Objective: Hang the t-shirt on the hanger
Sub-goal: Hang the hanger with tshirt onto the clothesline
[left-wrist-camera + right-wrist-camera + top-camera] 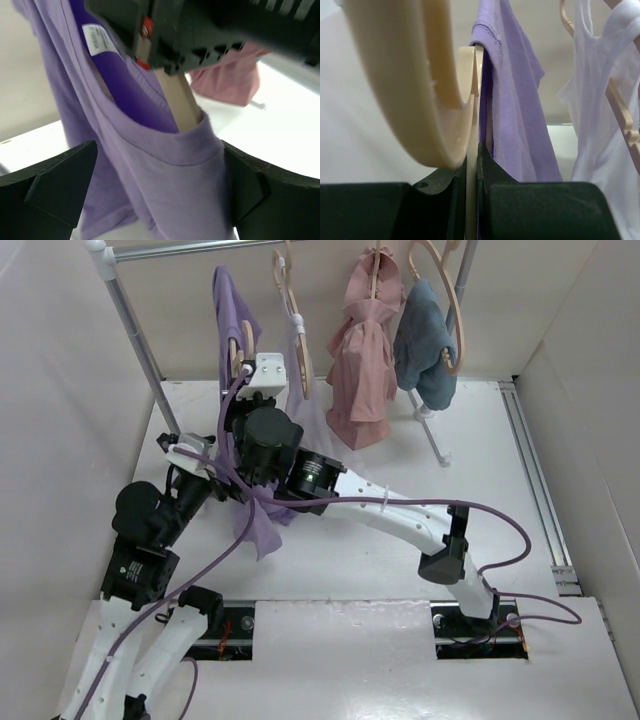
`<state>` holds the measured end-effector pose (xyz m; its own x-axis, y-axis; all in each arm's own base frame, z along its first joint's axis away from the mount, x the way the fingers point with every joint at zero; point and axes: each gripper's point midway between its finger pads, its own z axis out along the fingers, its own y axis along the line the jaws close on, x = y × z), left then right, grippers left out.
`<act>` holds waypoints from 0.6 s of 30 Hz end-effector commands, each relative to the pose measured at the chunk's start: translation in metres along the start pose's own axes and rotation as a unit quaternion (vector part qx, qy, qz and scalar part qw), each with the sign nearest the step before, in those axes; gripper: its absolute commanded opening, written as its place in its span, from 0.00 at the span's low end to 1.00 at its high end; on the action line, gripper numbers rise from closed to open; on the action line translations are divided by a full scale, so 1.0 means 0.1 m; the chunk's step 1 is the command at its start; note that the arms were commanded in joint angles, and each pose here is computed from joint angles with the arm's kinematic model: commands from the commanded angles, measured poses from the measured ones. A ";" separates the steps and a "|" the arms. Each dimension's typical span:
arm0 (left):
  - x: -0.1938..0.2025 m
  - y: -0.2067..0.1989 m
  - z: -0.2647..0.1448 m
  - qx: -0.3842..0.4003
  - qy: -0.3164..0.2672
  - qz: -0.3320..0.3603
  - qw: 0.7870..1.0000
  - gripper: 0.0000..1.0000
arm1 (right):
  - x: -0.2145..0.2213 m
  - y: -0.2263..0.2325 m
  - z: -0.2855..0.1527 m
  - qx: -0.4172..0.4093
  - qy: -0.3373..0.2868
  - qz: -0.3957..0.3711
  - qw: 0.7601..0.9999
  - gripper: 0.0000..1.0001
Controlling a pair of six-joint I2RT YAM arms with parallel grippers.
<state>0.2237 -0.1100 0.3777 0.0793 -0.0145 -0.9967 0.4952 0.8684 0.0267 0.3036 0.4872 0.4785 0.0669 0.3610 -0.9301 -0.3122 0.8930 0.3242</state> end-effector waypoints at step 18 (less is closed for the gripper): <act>0.37 0.31 0.15 -0.059 0.014 0.077 0.995 0.19 | -0.18 0.19 0.04 -0.014 -0.042 0.079 0.996 0.00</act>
<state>0.2432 -0.0958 0.3252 0.0597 0.1456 -0.9875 0.4214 0.8932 0.1571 0.3136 0.5040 0.4617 0.0709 0.4096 -0.9095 -0.2936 0.8800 0.3734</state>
